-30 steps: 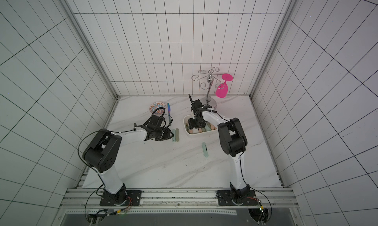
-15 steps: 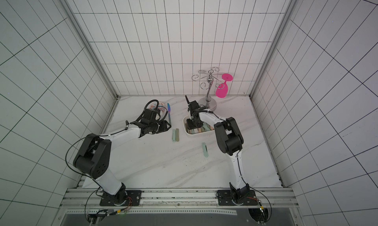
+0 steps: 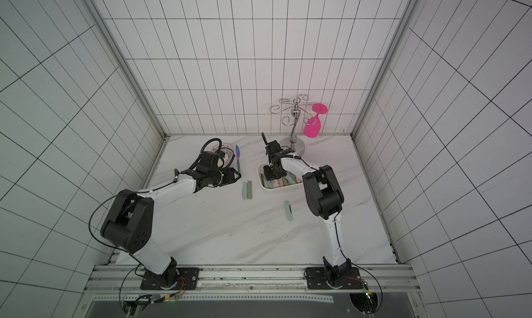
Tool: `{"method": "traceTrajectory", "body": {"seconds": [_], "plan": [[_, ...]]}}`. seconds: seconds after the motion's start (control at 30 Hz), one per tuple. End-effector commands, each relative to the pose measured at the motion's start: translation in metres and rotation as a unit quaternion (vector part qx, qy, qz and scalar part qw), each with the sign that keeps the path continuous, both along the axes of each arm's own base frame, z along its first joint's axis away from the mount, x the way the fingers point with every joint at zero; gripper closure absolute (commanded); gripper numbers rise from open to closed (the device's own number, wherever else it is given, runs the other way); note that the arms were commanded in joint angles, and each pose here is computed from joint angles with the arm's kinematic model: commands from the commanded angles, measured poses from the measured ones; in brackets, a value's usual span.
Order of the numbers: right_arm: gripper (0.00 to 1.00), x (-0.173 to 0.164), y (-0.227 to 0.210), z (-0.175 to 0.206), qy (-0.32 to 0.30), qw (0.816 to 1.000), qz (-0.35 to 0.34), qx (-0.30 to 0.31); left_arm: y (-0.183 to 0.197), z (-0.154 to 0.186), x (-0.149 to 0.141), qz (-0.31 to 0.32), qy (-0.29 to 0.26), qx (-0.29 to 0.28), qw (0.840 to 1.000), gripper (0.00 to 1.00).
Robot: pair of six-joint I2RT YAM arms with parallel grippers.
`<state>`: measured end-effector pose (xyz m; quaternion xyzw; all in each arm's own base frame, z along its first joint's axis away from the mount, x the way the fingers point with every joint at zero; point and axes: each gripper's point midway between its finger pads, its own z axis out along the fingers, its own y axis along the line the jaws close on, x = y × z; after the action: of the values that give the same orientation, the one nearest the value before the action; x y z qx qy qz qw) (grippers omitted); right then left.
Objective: Take the fruit knife out of the storage box
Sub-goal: Pick up the fruit knife from the storage box.
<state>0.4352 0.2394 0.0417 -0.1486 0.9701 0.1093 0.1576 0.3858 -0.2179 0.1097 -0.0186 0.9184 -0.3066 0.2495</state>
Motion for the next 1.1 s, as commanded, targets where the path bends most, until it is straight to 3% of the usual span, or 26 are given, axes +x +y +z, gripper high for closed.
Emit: {"method": "traceTrajectory", "body": {"seconds": [0.0,0.2,0.4,0.73,1.07], "plan": [[1.00,-0.006,-0.006,0.024,-0.011,1.000,-0.004,0.004,-0.008,0.033,0.008,-0.010,-0.039,-0.029,0.999,0.48],[1.00,-0.007,-0.002,0.063,-0.038,0.998,0.001,0.041,-0.023,0.055,0.004,-0.034,-0.062,-0.064,0.995,0.48],[1.00,-0.041,0.021,0.103,-0.017,0.989,0.050,0.140,-0.042,0.083,0.000,-0.061,-0.086,-0.118,0.987,0.47],[1.00,-0.103,0.049,0.153,0.019,0.947,0.107,0.302,-0.077,0.115,-0.013,-0.106,-0.106,-0.232,0.961,0.47],[1.00,-0.116,0.061,0.180,0.023,0.914,0.114,0.389,-0.087,0.121,-0.027,-0.119,-0.105,-0.272,0.949,0.47]]}}
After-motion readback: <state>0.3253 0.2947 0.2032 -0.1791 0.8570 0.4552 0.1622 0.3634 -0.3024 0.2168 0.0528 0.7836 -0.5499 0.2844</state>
